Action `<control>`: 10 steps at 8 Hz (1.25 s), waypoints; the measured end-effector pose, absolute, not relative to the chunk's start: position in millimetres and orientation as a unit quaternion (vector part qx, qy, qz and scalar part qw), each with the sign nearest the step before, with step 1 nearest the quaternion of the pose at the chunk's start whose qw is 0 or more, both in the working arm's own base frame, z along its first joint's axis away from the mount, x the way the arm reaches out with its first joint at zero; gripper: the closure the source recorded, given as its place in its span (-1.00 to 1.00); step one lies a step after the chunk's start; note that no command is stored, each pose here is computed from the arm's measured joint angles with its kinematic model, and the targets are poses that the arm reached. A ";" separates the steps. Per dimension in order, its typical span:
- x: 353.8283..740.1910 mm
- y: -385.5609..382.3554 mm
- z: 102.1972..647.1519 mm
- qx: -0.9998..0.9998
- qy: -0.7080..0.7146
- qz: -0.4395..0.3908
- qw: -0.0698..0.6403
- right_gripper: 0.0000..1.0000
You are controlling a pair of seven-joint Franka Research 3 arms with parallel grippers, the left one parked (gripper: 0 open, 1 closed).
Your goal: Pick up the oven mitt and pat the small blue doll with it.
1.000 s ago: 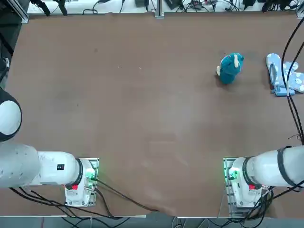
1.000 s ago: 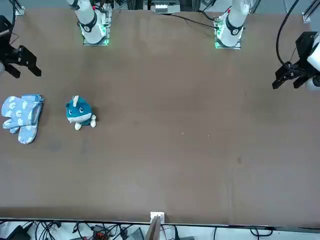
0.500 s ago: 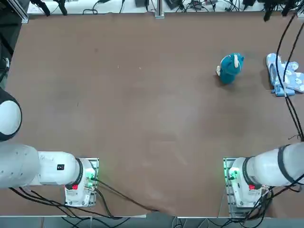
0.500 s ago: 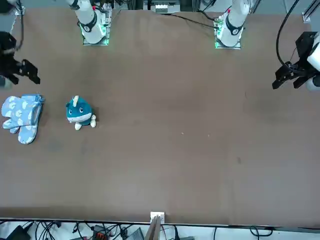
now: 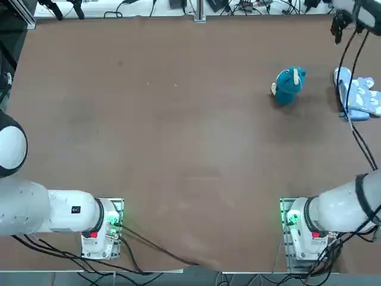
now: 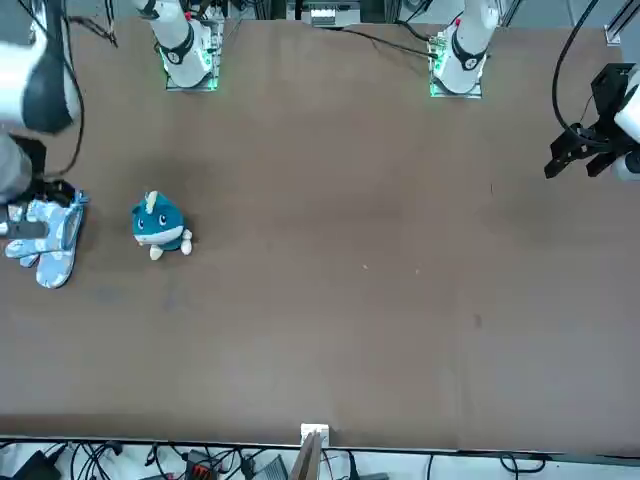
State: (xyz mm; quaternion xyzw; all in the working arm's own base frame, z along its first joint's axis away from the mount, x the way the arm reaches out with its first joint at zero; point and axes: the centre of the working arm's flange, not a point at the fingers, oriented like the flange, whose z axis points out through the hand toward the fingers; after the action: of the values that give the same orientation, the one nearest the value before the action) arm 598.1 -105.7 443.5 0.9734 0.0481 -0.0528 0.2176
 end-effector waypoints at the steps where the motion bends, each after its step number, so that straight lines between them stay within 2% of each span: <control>1: 593.6 -133.7 406.8 0.975 0.043 -0.050 0.214 -0.97; 5: 588.0 -166.2 287.4 0.959 0.004 -0.094 0.268 -0.93; 8: 576.2 -180.0 233.1 0.934 0.018 -0.076 0.350 -0.89; 10: 564.5 -187.5 205.4 0.922 0.011 -0.073 0.379 -0.82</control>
State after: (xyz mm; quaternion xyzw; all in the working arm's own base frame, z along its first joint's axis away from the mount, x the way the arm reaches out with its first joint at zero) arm 564.5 -187.5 205.4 0.9223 0.0109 -0.0726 0.3794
